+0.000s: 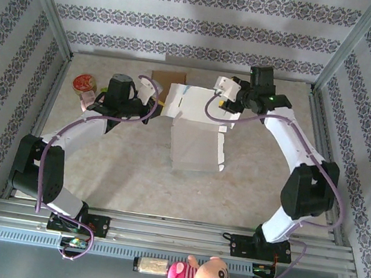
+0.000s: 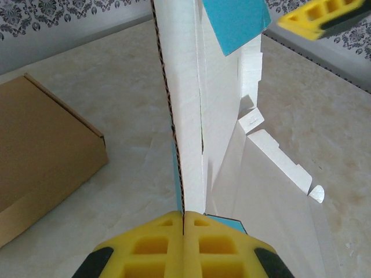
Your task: Fold the paper box
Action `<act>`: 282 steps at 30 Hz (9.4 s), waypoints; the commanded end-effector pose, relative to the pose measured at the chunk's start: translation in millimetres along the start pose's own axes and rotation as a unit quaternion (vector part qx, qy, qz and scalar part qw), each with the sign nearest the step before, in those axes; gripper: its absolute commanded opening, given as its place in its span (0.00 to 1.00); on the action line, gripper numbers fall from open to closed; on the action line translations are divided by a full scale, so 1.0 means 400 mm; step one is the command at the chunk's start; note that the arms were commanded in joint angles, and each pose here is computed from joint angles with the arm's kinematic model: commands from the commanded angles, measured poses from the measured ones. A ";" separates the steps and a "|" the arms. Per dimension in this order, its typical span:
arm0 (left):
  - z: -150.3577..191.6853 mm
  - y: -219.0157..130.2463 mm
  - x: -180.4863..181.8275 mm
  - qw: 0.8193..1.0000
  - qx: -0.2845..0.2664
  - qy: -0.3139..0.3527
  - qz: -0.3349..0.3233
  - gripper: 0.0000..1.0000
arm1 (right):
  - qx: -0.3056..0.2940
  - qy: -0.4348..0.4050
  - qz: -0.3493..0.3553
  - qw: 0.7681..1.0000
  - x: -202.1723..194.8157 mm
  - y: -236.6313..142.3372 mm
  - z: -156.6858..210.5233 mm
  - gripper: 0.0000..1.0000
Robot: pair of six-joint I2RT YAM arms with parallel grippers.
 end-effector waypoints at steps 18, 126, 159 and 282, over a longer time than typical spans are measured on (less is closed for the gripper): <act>-0.109 -0.140 0.036 0.982 -0.065 -0.098 -0.151 0.55 | 0.057 -0.082 0.182 0.978 -0.045 -0.090 -0.121 0.00; 0.236 0.366 0.052 0.966 0.108 -0.202 -0.118 0.51 | 0.264 -0.190 0.312 0.893 0.167 0.082 0.073 0.08; 0.030 0.119 0.170 0.987 0.046 -0.108 -0.113 0.53 | 0.269 -0.178 0.317 0.892 0.161 0.064 0.082 0.08; 0.042 0.327 -0.053 0.968 -0.005 -0.241 0.061 0.07 | 0.157 0.337 0.023 0.928 0.273 0.001 0.061 0.32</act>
Point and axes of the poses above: each hand's point on the last joint's axis, 136 mm out from that joint toward the fingers, its own y axis out along the fingers, its own x axis along the line the jaws close on, z = x × y, the point moved 2 cm from there along -y, back along the fingers, and after that the axes turned 1 degree about y, right-handed, at the moved point
